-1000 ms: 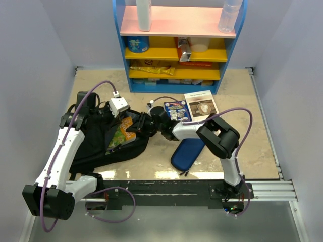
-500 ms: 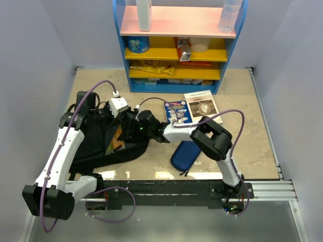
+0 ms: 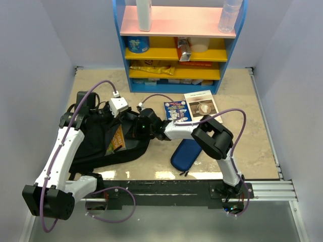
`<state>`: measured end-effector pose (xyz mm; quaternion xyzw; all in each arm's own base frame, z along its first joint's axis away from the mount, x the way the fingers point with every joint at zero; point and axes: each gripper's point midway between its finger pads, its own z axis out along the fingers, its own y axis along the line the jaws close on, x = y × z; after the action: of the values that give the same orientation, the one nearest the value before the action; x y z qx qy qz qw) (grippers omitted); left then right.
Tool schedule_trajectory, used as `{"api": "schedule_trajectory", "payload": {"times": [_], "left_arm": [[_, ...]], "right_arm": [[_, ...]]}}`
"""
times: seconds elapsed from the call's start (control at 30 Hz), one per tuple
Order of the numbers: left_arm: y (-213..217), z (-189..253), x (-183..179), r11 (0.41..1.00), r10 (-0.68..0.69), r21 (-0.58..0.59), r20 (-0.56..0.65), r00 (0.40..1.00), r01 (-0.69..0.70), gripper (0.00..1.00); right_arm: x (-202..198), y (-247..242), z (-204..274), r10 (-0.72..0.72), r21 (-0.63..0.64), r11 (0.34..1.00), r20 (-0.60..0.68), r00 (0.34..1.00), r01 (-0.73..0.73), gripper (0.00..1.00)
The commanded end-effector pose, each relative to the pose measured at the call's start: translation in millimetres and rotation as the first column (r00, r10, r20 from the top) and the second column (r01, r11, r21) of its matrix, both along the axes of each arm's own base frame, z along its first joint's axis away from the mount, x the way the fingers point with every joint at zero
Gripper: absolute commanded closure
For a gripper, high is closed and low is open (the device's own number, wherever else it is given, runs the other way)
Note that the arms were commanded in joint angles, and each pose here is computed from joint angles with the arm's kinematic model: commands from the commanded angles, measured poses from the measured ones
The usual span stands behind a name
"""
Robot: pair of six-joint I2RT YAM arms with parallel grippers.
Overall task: Pack the student bag
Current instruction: Place the book in the student bag, then pick up the book from the center of the board.
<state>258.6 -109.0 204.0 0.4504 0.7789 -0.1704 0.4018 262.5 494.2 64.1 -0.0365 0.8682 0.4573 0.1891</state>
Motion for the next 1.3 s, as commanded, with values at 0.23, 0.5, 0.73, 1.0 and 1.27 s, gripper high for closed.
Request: {"api": "schedule_trajectory", "payload": {"times": [0.23, 0.5, 0.73, 1.0, 1.27], "left_arm": [[-10.0, 25.8, 8.1, 0.998, -0.055, -0.03, 0.095, 0.994, 0.058, 1.0], [-9.2, 23.2, 7.2, 0.998, -0.057, -0.023, 0.091, 0.994, 0.06, 1.0], [-10.4, 22.7, 9.1, 0.998, -0.061, -0.027, 0.089, 0.994, 0.064, 1.0], [-8.6, 19.6, 7.4, 0.998, -0.059, -0.017, 0.087, 0.994, 0.061, 1.0], [-8.9, 20.1, 7.8, 0.998, -0.06, -0.018, 0.09, 0.994, 0.062, 1.0]], "right_arm": [[7.2, 8.4, 69.5, 0.103, 0.084, 0.99, 0.123, 0.987, -0.114, 0.71], [67.3, -134.2, 37.5, -0.299, -0.071, 0.952, -0.026, 0.954, 0.297, 0.01], [53.6, -180.7, 25.1, -0.476, -0.149, 0.875, -0.089, 0.875, 0.46, 0.01], [34.8, -214.0, 4.4, -0.6, -0.273, 0.788, -0.143, 0.787, 0.552, 0.01], [29.5, -250.4, -13.2, -0.69, -0.389, 0.686, -0.083, 0.719, 0.615, 0.01]]}}
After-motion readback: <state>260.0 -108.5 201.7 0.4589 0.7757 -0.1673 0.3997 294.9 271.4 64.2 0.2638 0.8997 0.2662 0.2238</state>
